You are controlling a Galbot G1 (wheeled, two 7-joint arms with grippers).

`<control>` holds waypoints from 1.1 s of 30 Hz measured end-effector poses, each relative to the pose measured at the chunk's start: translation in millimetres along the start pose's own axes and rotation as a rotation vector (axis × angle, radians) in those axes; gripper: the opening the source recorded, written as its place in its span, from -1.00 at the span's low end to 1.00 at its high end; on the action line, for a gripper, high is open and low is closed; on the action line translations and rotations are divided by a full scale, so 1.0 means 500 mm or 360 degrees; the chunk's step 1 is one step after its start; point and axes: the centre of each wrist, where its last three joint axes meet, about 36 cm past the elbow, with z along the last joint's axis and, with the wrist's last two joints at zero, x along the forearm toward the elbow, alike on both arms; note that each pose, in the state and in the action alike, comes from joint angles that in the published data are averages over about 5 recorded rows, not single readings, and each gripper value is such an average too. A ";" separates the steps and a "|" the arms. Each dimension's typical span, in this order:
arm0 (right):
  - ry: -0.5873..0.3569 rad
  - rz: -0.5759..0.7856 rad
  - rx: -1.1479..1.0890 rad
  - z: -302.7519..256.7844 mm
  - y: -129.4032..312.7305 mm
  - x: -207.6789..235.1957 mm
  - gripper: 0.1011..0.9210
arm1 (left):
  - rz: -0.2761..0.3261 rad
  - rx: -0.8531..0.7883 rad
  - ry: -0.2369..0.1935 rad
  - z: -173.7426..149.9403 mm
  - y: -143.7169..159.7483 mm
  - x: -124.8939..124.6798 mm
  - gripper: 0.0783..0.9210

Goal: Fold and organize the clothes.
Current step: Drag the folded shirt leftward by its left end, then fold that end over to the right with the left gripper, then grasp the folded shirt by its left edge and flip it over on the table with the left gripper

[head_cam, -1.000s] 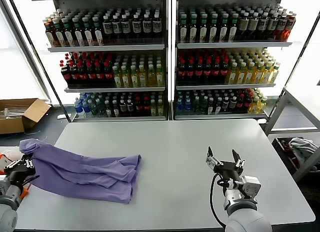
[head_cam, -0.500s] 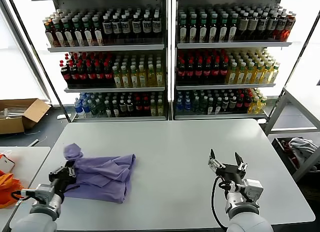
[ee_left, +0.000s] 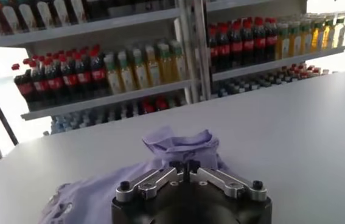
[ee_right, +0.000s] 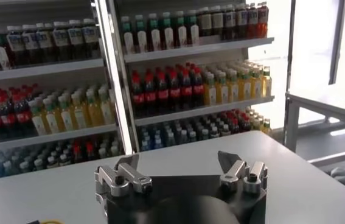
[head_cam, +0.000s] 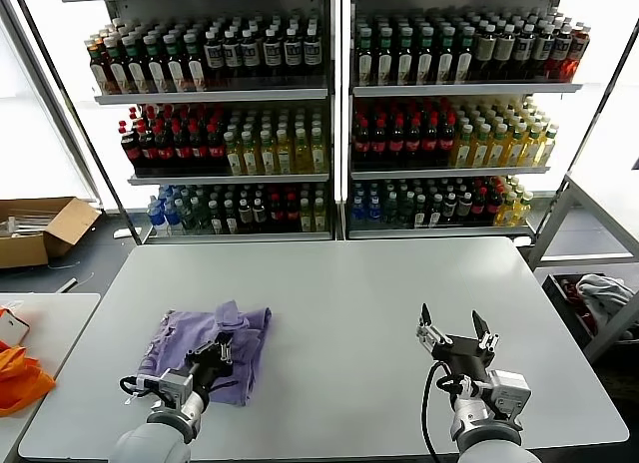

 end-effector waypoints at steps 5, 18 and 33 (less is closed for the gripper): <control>0.0017 0.0000 0.0003 0.010 0.002 0.003 0.76 | 0.0043 0.0006 0.0018 0.010 -0.018 -0.010 -0.94; 0.0041 -0.0015 0.0012 0.023 0.008 -0.012 0.76 | 0.0189 0.0088 -0.0016 0.026 -0.081 0.004 -0.42; 0.0055 -0.0031 0.0007 0.030 0.008 -0.044 0.76 | 0.0411 0.0741 -0.0176 -0.081 -0.067 0.092 0.57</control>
